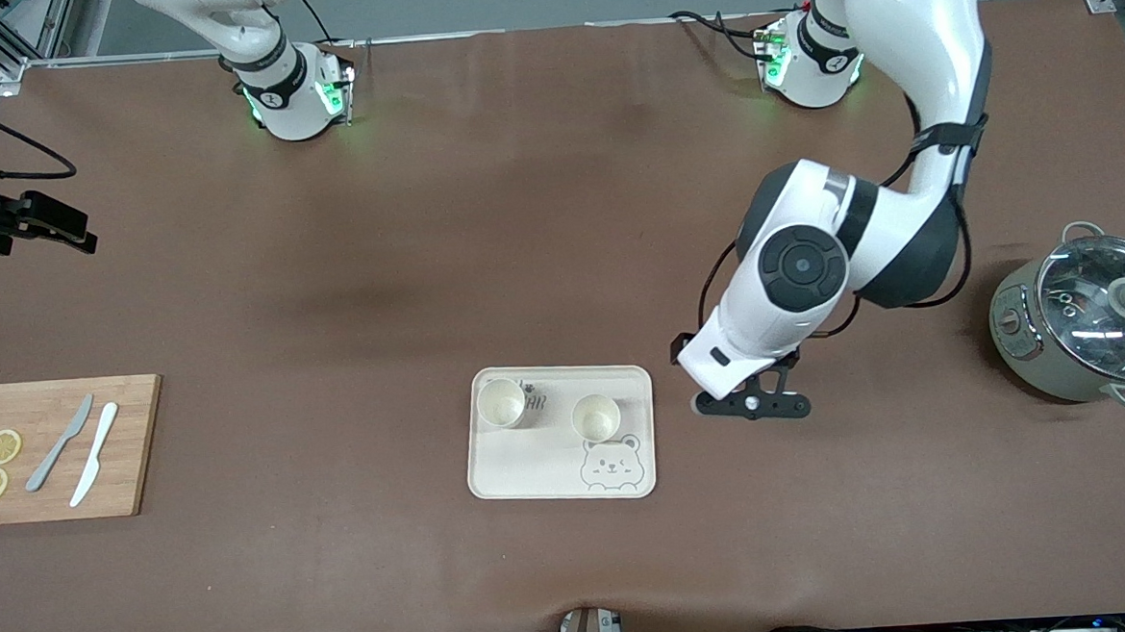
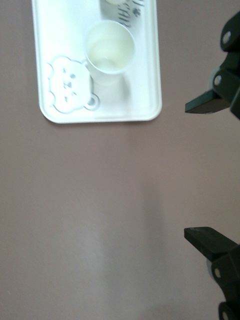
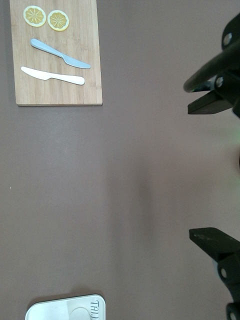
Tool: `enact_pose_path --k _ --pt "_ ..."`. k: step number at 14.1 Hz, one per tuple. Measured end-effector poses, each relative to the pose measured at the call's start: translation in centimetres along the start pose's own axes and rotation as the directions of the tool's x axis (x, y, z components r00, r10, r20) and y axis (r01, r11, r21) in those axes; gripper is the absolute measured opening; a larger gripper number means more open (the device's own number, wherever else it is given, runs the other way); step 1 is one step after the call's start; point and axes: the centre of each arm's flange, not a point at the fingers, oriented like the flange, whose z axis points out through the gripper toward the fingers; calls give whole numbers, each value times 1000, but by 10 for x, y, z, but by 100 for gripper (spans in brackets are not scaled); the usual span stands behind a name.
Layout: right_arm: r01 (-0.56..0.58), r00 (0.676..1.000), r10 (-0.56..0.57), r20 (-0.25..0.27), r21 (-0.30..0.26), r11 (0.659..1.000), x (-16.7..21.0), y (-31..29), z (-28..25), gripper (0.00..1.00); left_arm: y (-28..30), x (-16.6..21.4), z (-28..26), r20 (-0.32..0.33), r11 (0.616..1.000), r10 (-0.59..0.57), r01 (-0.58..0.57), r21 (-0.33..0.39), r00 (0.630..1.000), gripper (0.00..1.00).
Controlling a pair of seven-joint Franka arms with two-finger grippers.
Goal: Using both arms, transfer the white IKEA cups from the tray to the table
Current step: 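Lower the open left gripper around the white cup nearest it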
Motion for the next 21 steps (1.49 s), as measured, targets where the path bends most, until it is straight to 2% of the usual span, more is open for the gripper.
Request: enact_pose_path --k 6,14,21 --pt "1 1000 -1 0 0 1000 0 0 0 100 35 10 54 -69 999 -17 14 -51 997 100" --pt "2 1000 -2 0 0 1000 0 -1 0 100 86 1 111 -106 995 -21 11 -95 994 100" --pt "4 1000 -4 0 0 1000 0 -2 0 100 98 7 142 -129 995 -21 8 -102 991 100"
